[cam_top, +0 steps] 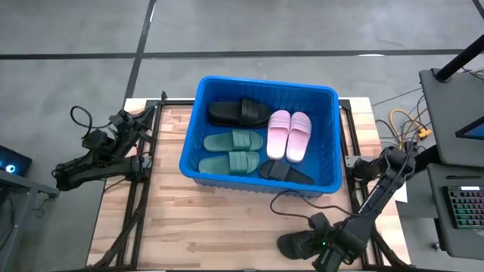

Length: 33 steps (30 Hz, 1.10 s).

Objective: Pick and place slides into bin
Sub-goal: Stack the black slipper on top of the black slipper in the blue bin

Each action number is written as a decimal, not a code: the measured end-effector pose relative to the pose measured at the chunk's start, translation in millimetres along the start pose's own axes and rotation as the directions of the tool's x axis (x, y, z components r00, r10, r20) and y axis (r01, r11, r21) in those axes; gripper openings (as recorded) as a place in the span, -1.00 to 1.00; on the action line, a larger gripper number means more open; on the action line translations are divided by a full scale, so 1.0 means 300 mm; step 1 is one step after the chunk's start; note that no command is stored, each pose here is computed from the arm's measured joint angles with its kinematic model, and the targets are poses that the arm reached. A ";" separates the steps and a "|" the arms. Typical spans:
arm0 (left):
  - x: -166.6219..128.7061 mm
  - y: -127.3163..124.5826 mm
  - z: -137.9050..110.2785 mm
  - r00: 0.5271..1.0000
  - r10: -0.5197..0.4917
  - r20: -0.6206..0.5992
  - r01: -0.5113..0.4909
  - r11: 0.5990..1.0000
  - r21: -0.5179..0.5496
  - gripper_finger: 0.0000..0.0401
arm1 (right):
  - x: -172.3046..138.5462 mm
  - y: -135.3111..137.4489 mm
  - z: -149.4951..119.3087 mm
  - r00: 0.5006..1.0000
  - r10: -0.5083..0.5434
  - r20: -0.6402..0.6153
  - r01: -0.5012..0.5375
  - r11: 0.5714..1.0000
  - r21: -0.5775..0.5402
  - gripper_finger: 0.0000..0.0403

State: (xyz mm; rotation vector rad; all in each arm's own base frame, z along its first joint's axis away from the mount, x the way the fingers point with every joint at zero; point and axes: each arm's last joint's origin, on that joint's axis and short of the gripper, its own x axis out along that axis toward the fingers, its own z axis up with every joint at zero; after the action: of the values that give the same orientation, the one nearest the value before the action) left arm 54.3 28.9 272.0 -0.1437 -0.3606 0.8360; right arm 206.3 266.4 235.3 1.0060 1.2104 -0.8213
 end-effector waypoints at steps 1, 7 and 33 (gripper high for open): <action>0.000 0.000 0.000 1.000 0.000 0.000 0.000 1.000 0.000 -0.99 | 0.007 -0.001 -0.001 1.000 -0.006 0.002 0.006 1.000 -0.001 0.06; 0.000 0.000 0.000 1.000 0.000 -0.001 0.000 1.000 0.000 -0.99 | 0.054 -0.016 0.001 1.000 -0.027 0.006 0.026 0.999 0.021 0.06; 0.000 0.000 -0.007 1.000 0.000 -0.020 0.000 1.000 0.014 -0.99 | 0.142 -0.021 -0.007 0.990 0.130 -0.061 -0.130 0.991 0.002 -0.47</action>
State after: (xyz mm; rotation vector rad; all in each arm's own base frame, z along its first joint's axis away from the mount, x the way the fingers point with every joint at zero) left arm 55.0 29.0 269.9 -0.1387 -0.3362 0.8362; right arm 207.5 266.6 192.1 1.1038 1.1834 -0.6914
